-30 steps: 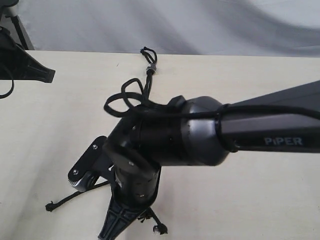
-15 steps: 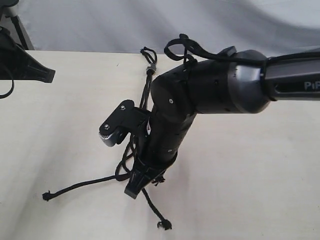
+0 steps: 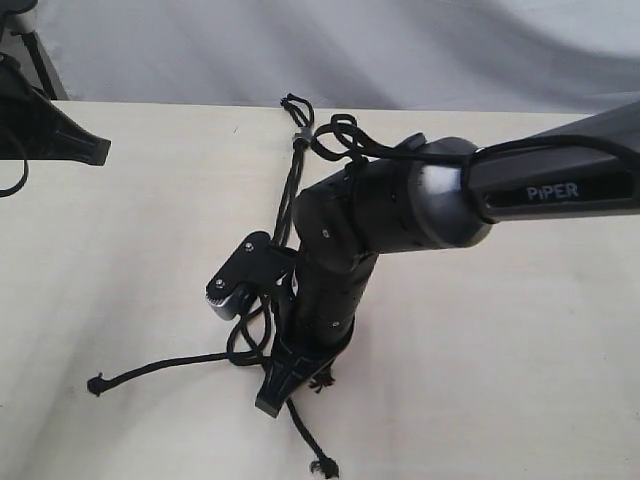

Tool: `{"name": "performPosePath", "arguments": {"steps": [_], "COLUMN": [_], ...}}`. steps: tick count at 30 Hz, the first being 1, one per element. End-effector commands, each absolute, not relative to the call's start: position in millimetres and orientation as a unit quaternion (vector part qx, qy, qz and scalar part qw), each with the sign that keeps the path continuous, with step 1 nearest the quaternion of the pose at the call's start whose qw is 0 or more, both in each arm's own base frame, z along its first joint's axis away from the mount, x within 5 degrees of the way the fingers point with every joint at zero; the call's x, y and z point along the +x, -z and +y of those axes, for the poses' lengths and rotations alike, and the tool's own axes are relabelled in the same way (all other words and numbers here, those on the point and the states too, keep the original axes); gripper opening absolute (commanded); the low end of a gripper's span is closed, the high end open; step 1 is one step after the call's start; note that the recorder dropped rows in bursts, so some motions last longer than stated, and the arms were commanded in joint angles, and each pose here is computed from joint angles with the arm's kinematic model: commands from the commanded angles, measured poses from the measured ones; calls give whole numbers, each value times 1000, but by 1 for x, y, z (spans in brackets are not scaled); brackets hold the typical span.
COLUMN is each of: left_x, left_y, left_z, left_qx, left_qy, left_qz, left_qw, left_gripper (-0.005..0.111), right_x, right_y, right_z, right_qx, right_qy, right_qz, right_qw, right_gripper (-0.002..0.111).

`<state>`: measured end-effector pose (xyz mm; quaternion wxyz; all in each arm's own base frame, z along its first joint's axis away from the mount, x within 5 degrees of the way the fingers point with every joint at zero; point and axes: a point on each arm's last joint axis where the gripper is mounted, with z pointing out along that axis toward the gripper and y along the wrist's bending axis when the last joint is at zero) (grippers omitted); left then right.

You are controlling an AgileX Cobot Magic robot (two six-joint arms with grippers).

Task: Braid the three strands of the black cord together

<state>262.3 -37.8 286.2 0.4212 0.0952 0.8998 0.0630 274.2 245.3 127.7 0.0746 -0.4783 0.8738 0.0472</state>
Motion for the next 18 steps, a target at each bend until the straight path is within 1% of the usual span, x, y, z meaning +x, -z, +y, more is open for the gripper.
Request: {"name": "performPosePath", "arguments": {"steps": [1,4,10,14,18], "left_x": [261,261,261,260,260], "left_y": [-287,-287,-287,-287,-287], "left_z": [-37,-37,-37,-37,-37], "left_qx": [92,92,92,91,91], "left_qy": [-59,-59,-59,-59,-59], "left_qz": [898,898,898,899,899], "left_qw": [425,425,425,424,424], "left_gripper": [0,0,0,0,0], "right_x": [266,254,219,225,238], "right_y": [-125,-125,-126,-134,-145], "right_z": [247,256,286,284,272], "right_qx": [-469,-478,-561,-567,-560], "right_qy": [-63,-70,-71,-65,-54], "right_qz": [880,875,825,820,825], "right_qw": [38,19,13,42,63], "right_gripper": [-1,-1,-1,-1,-1]}}
